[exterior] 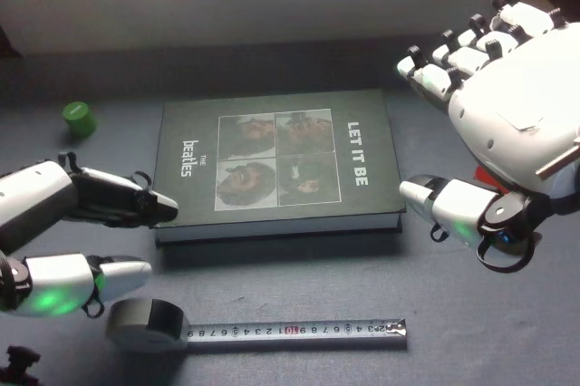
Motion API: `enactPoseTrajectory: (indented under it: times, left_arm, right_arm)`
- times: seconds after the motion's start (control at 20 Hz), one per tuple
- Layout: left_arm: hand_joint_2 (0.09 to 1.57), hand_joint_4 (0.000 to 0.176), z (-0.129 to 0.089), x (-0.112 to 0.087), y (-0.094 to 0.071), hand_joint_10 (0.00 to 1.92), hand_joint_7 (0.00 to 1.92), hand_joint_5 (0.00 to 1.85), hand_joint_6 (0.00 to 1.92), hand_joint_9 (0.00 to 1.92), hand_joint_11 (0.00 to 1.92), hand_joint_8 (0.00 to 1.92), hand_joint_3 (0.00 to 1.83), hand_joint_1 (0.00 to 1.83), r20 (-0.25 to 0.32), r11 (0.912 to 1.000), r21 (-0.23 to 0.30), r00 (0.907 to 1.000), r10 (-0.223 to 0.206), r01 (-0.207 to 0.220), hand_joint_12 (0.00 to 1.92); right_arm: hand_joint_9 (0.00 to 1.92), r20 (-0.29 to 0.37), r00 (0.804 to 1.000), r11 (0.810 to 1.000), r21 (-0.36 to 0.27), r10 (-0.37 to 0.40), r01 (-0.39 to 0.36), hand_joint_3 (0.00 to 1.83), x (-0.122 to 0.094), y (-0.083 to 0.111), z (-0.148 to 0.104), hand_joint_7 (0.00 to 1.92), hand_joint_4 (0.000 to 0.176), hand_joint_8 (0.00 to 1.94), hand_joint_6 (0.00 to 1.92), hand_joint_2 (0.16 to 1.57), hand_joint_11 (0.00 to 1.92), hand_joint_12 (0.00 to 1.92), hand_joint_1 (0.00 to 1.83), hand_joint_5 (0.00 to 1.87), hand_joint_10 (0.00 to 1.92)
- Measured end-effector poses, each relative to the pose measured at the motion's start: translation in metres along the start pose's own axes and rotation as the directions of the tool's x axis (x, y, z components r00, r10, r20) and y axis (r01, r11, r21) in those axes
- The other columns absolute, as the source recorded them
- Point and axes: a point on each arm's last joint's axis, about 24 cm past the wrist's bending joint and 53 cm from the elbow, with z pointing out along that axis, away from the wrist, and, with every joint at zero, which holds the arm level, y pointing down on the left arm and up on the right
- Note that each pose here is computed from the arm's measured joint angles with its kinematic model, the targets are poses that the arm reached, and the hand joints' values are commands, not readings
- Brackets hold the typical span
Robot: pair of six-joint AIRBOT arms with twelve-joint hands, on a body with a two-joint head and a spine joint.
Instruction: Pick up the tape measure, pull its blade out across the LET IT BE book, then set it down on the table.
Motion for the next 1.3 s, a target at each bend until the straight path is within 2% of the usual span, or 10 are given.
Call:
enactPoseTrajectory:
  times: [0.25, 0.5, 0.7, 0.75, 0.85, 1.05, 1.2, 1.3]
  left_arm:
    - [1.14, 0.000, -0.011, -0.008, 0.013, 0.01, 0.76, 0.73, 0.01, 0.71, 0.39, 0.02, 0.00, 0.98, 0.025, 0.9999, -0.005, 0.9996, -0.010, 0.010, 0.68]
    - [1.14, 0.000, -0.024, 0.012, 0.014, 0.01, 0.75, 0.74, 0.01, 0.71, 0.43, 0.01, 0.00, 0.96, -0.001, 0.9999, 0.005, 0.9999, -0.016, 0.016, 0.69]
    - [1.14, 0.000, -0.028, 0.016, 0.012, 0.01, 0.75, 0.76, 0.02, 0.72, 0.44, 0.01, 0.00, 0.97, 0.001, 1.0000, 0.008, 1.0000, 0.001, -0.001, 0.69]
    - [1.14, 0.000, -0.028, 0.016, 0.013, 0.01, 0.75, 0.76, 0.01, 0.72, 0.43, 0.01, 0.00, 0.97, 0.000, 1.0000, 0.006, 1.0000, 0.007, -0.007, 0.69]
    - [1.14, 0.000, -0.029, 0.018, 0.016, 0.01, 0.75, 0.76, 0.01, 0.72, 0.43, 0.00, 0.00, 0.97, 0.000, 0.9999, 0.001, 0.9999, 0.012, -0.012, 0.69]
    - [1.13, 0.000, -0.027, 0.025, 0.026, 0.00, 0.73, 0.74, 0.00, 0.69, 0.41, 0.00, 0.00, 0.98, -0.009, 0.9999, -0.009, 0.9999, 0.006, -0.006, 0.68]
    - [1.13, 0.000, -0.025, 0.023, 0.030, 0.00, 0.73, 0.74, 0.00, 0.70, 0.42, 0.00, 0.00, 0.98, 0.004, 0.9998, -0.010, 0.9999, 0.014, -0.014, 0.68]
    - [1.13, 0.000, -0.024, 0.025, 0.031, 0.01, 0.75, 0.75, 0.01, 0.72, 0.42, 0.01, 0.00, 0.98, 0.003, 0.9998, -0.011, 0.9999, 0.017, -0.017, 0.68]
  right_arm:
    - [0.24, 0.001, 1.000, 1.000, -0.001, -0.001, 0.001, 0.00, 0.000, 0.000, 0.000, 0.25, 0.035, 0.01, 0.01, 1.25, 0.00, 0.76, 0.15, 0.18, 0.01]
    - [0.26, 0.001, 1.000, 1.000, -0.001, -0.001, 0.001, 0.00, 0.000, 0.000, 0.000, 0.26, 0.034, 0.00, 0.00, 1.23, 0.00, 0.90, 0.21, 0.21, 0.01]
    - [0.20, 0.001, 1.000, 1.000, -0.002, -0.003, 0.003, 0.00, 0.000, 0.000, 0.000, 0.23, 0.027, 0.00, 0.00, 1.25, 0.00, 0.76, 0.18, 0.16, 0.00]
    - [0.22, 0.001, 1.000, 1.000, -0.001, -0.003, 0.003, 0.00, 0.000, 0.000, 0.000, 0.25, 0.026, 0.01, 0.00, 1.25, 0.00, 0.76, 0.17, 0.18, 0.01]
    - [0.23, 0.001, 1.000, 1.000, -0.003, -0.004, 0.004, 0.00, 0.000, 0.001, 0.000, 0.26, 0.026, 0.00, 0.00, 1.26, 0.00, 0.88, 0.14, 0.18, 0.01]
    - [0.23, -0.001, 1.000, 1.000, -0.004, -0.005, 0.005, 0.00, 0.000, 0.001, 0.000, 0.25, 0.025, 0.00, 0.00, 1.26, 0.00, 0.88, 0.15, 0.18, 0.00]
    - [0.23, -0.001, 1.000, 1.000, -0.004, -0.005, 0.005, 0.00, 0.000, 0.001, 0.000, 0.25, 0.026, 0.00, 0.00, 1.26, 0.00, 0.78, 0.15, 0.19, 0.00]
    - [0.24, -0.001, 1.000, 1.000, -0.005, -0.005, 0.005, 0.00, 0.000, 0.001, 0.000, 0.27, 0.025, 0.01, 0.00, 1.27, 0.00, 0.83, 0.15, 0.20, 0.00]
